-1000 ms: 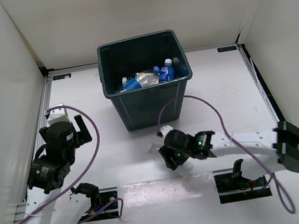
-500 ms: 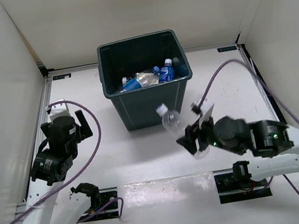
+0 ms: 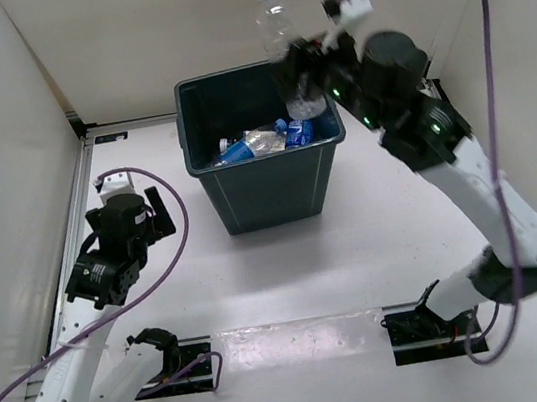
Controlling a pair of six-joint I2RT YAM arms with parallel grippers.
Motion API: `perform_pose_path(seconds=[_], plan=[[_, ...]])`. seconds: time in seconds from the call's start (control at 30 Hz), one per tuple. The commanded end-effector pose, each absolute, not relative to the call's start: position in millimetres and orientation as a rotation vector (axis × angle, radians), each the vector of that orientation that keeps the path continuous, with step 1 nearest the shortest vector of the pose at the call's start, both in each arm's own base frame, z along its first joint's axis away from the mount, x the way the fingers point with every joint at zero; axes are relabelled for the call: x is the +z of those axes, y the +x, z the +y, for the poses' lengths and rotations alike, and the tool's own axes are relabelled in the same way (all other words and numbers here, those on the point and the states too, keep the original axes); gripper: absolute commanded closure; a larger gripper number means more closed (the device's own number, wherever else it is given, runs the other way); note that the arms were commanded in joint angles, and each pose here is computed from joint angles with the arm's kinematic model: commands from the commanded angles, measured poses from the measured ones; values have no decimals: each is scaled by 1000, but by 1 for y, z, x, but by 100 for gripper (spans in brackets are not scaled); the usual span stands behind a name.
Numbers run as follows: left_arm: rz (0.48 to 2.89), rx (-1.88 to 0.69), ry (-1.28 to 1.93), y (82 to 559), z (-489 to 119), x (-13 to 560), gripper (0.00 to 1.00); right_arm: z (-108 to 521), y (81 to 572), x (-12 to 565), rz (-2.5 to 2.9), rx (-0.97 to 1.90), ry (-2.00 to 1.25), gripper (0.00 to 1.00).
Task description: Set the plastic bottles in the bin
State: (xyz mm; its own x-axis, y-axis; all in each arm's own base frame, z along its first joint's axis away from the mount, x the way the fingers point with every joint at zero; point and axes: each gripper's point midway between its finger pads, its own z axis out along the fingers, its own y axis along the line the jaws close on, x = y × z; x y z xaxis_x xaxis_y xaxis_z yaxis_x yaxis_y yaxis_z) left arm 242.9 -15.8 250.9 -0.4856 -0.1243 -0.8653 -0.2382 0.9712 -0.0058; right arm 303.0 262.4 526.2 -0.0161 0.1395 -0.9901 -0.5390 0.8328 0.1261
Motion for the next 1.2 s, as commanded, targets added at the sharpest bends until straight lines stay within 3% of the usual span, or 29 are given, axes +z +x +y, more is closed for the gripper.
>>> perform_pose_path(seconds=[0.0,0.03,0.23,0.4,0.67,0.93,1.17], plan=[[2050,70,-265,248,-24,261,0,306,343,508,1563,616,-423,15],[2053,62,-247,248,-26,260,0,306,340,525,1536,636,-418,10],[2047,-74,-179,245,-46,269,0,307,338,547,1470,670,-367,10],[2040,-44,-162,246,-43,269,0,249,361,551,1558,688,-76,10],[1937,-118,-67,252,-55,280,0,113,341,475,1791,503,260,10],[1884,-198,-61,250,-64,256,0,42,280,379,1994,391,472,10],[1838,-250,-96,243,-64,244,0,31,237,306,2148,328,538,10]])
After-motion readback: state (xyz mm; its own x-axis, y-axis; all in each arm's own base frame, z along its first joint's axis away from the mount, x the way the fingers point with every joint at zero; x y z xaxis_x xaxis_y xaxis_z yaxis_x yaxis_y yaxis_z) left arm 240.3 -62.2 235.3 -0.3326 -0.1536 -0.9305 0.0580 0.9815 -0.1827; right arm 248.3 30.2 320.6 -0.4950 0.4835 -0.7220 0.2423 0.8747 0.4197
